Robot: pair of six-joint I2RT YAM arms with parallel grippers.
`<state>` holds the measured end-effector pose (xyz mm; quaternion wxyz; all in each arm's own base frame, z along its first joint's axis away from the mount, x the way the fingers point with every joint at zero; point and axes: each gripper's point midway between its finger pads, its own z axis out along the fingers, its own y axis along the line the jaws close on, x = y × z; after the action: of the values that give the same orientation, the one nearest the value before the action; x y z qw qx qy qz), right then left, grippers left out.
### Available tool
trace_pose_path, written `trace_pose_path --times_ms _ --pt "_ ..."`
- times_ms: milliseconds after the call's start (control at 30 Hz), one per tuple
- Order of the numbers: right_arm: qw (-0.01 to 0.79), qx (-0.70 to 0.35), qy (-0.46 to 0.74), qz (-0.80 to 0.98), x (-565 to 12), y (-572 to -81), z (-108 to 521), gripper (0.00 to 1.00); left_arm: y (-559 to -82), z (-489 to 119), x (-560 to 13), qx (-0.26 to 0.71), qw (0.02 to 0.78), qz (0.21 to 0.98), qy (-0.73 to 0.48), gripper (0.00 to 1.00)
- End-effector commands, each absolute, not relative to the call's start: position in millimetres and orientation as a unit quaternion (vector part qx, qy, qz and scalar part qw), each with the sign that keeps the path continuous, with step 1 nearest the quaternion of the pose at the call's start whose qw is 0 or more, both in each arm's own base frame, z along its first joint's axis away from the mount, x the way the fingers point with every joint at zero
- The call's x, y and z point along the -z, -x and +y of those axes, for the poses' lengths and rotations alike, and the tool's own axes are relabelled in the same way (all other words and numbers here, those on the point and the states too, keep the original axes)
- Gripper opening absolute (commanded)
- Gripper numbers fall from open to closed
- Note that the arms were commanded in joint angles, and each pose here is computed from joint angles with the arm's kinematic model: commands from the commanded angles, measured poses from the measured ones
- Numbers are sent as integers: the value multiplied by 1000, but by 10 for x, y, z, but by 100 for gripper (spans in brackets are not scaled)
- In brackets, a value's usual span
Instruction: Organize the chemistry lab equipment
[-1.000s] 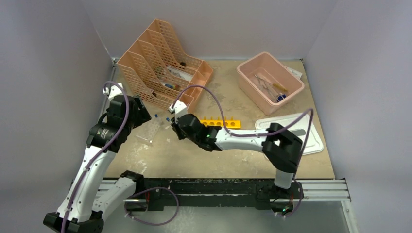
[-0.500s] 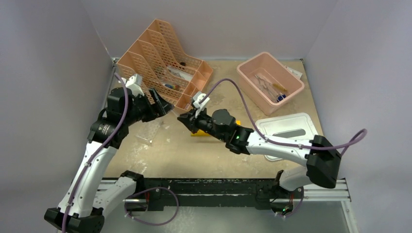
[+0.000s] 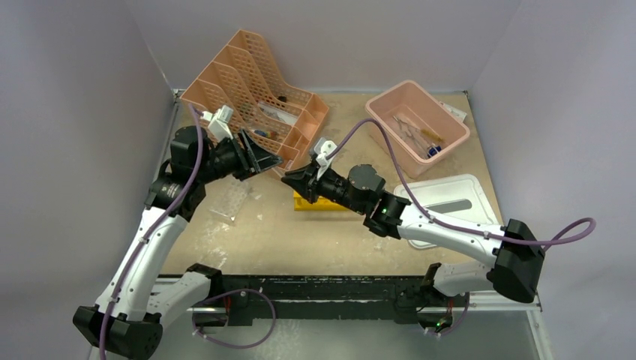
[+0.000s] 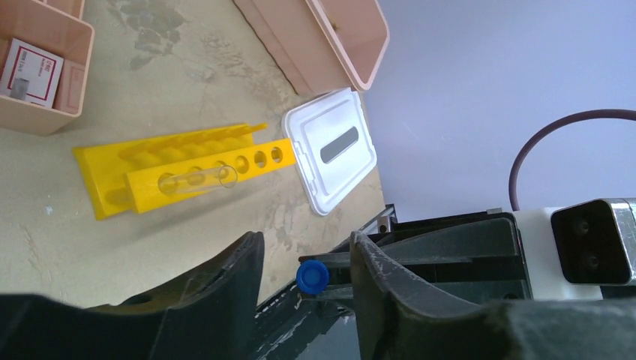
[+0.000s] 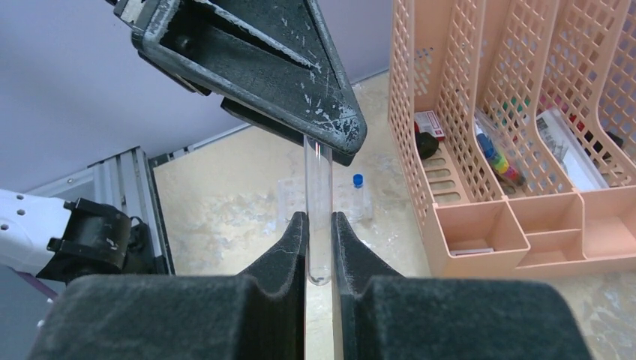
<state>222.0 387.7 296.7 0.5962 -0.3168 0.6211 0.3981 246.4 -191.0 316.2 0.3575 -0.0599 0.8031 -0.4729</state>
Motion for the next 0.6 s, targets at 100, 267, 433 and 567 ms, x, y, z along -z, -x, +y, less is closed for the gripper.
trace_pose_path --times_ms 100,267,433,567 --pt "611 -410 326 594 -3103 -2180 3862 3 -2413 -1866 -3353 469 386 794 38 40" --pt "613 -408 332 589 -3100 -2168 3846 3 -2365 -1804 -3353 448 393 802 30 39" --pt "615 -407 334 587 -3094 -2163 3833 2 -2321 -1812 -3402 455 394 798 27 29" --pt "615 -409 336 585 -3101 -2159 3846 2 -2304 -1844 -3411 468 389 793 27 19"
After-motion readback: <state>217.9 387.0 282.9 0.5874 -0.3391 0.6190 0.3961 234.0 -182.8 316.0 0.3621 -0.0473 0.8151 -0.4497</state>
